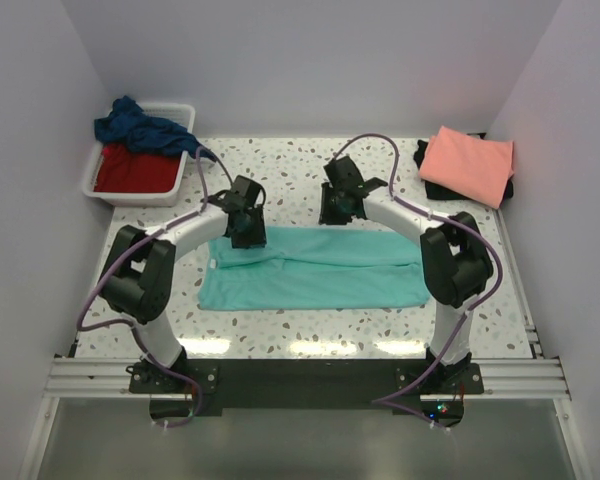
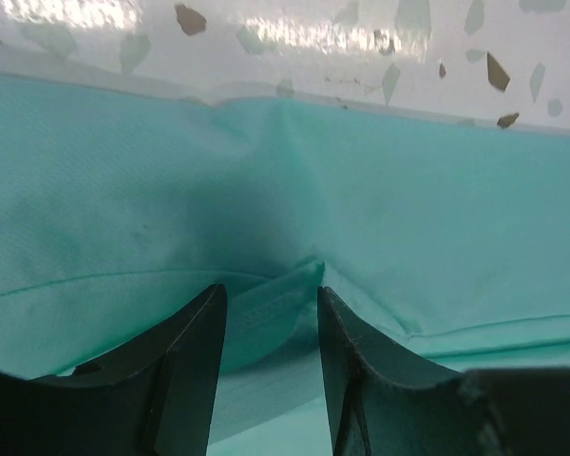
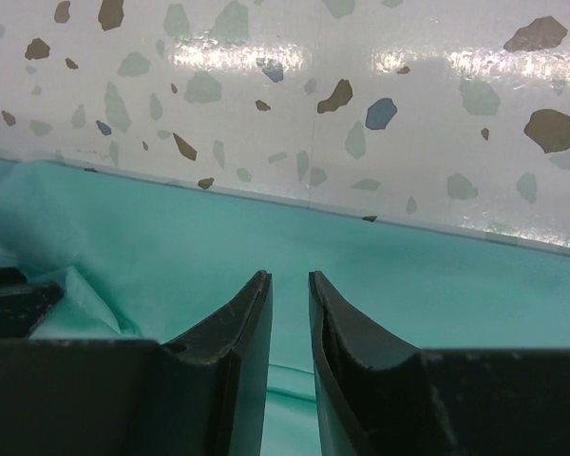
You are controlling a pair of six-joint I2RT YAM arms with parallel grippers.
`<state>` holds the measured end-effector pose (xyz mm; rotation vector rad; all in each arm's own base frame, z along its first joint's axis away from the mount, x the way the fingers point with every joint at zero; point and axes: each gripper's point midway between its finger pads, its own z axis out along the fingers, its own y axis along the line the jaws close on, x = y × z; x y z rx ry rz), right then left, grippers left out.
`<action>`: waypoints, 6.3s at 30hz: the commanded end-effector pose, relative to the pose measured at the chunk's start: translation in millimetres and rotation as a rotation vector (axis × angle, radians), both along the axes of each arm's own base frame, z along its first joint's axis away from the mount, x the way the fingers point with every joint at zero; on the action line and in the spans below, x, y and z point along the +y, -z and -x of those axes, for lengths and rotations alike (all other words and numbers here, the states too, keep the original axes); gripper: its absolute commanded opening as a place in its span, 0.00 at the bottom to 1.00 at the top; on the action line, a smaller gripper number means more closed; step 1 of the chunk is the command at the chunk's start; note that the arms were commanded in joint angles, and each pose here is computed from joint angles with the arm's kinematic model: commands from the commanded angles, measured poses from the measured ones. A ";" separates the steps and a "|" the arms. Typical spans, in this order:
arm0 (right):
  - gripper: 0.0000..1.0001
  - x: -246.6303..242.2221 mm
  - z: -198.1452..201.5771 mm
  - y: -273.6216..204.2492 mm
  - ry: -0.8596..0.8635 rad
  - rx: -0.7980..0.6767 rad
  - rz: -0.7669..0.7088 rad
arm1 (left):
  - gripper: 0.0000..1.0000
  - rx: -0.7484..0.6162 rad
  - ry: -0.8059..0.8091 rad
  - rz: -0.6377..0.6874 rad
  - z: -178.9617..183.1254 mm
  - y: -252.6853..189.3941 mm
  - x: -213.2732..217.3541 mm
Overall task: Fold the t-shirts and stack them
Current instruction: Fold the tshirt
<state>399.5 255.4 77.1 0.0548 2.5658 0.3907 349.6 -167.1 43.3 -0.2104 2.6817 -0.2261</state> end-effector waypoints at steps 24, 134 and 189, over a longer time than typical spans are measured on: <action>0.22 -11.4 3.8 -15.4 0.053 -0.026 0.016 | 0.43 0.163 0.309 0.001 149.6 1.0 -10.8; 0.20 87.4 161.5 -10.0 -0.556 0.156 0.149 | 0.42 0.009 -0.209 -0.026 -17.7 -10.2 94.9; 0.41 -86.2 61.3 -16.5 0.033 0.100 0.295 | 0.51 0.250 -0.002 -0.169 33.9 59.8 42.8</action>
